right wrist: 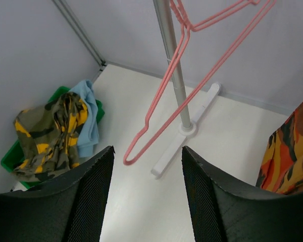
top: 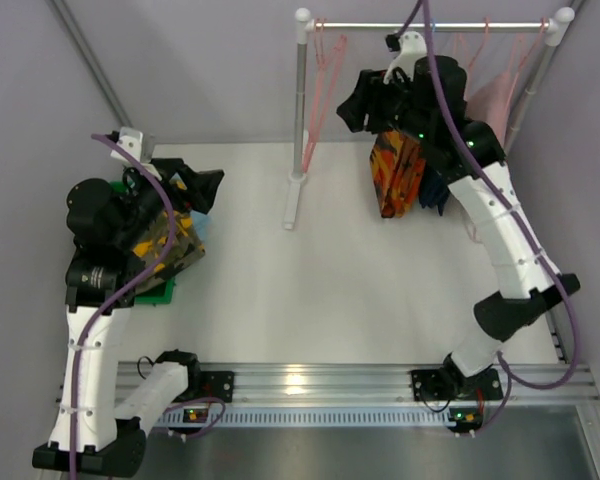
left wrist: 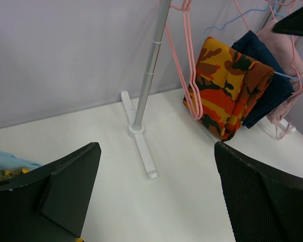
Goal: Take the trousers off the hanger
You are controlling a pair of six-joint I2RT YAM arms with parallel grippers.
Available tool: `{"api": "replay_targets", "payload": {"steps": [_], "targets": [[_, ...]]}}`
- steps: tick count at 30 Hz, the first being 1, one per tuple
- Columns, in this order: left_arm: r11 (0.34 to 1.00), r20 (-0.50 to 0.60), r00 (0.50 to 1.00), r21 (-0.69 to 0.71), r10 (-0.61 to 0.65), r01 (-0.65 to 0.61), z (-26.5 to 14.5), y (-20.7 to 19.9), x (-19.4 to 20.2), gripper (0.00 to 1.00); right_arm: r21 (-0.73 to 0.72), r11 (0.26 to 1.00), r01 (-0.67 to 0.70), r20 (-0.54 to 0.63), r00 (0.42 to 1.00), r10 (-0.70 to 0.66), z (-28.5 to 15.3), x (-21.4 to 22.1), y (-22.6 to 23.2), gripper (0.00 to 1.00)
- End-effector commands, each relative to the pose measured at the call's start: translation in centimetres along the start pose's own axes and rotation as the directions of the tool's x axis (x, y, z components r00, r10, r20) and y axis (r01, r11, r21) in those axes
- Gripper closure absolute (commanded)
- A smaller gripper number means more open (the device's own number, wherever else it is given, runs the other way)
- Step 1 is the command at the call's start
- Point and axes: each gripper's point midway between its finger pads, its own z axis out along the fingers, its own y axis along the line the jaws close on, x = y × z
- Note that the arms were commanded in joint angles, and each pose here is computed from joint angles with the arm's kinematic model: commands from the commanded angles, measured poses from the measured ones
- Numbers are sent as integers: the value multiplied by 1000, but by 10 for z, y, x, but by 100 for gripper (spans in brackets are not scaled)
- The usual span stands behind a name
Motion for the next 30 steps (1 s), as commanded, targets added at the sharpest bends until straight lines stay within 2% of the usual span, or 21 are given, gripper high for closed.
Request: {"api": "replay_targets", "payload": {"steps": [1,4,6,7,8,13,17,21,23,30], "targets": [[1000,40,999,2,20,-20,-6,-5,-17,1,-55,998,44,111,993,-37,-49,-35,12,45],[1000,46,999,-6,29,-29,-9,-4,-18,1,-27,999,33,115,993,-30,-73,-29,1,46],[999,48,998,-13,30,-29,-10,-3,-18,1,22,1000,-7,150,989,3,-100,-37,-25,46],[999,49,998,-14,30,-29,-10,-3,-18,1,-5,1000,-20,141,990,21,-102,-33,-20,46],[1000,48,998,-13,28,-28,-11,-4,-17,1,37,998,-45,152,988,39,-108,-37,-42,47],[1000,44,999,-15,27,-26,-13,-4,-16,1,74,991,-112,173,980,97,-125,-53,-92,53],[999,41,999,-23,30,-29,-15,-3,-14,1,2,983,-186,94,978,185,-117,-46,-104,53],[999,42,999,-38,22,-20,-16,0,-11,1,-105,934,-343,4,939,345,-100,-28,-104,53],[999,40,999,-40,17,-16,-16,0,-8,1,-145,923,-356,-9,934,358,-89,-25,-106,53],[999,37,999,-51,20,-19,-19,1,-6,1,-101,928,-359,-19,933,359,-61,-18,-133,50]]}}
